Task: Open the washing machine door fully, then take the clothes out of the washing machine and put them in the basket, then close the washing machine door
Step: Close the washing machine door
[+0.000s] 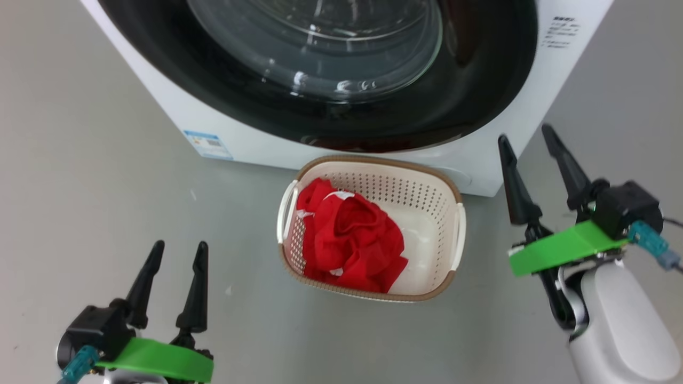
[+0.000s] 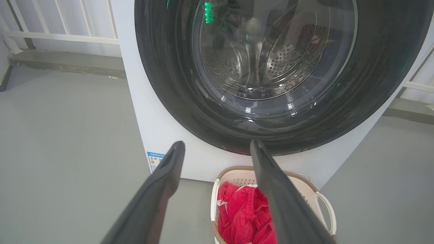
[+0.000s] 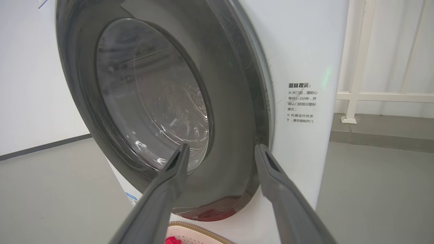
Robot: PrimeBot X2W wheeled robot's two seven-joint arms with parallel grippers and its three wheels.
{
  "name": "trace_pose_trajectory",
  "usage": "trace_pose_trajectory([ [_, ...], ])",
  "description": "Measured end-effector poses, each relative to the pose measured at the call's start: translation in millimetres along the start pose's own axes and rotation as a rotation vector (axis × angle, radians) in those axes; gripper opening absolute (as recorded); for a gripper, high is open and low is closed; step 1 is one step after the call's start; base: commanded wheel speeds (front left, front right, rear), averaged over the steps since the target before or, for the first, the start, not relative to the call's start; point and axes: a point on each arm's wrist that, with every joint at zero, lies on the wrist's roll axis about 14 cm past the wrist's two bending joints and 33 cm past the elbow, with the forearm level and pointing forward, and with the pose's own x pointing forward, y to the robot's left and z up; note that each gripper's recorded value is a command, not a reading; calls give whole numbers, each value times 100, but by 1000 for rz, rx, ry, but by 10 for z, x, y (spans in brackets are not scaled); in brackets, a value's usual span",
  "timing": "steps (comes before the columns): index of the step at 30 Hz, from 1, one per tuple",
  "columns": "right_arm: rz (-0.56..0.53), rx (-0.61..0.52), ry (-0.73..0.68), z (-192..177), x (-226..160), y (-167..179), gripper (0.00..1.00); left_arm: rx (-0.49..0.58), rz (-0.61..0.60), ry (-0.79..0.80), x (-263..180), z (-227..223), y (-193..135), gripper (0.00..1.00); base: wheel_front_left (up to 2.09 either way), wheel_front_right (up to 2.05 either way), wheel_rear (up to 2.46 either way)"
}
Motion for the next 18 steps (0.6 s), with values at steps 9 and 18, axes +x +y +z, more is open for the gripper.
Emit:
trace_pose_trajectory([
  [9, -62, -14, 37, -23, -462, -122, 100, 5, -34, -8, -89, 29, -66, 100, 0, 0, 0],
  [18, -141, -23, 40, 43, -866, -292, 100, 14, -79, -10, -145, 42, -156, 100, 0, 0, 0],
])
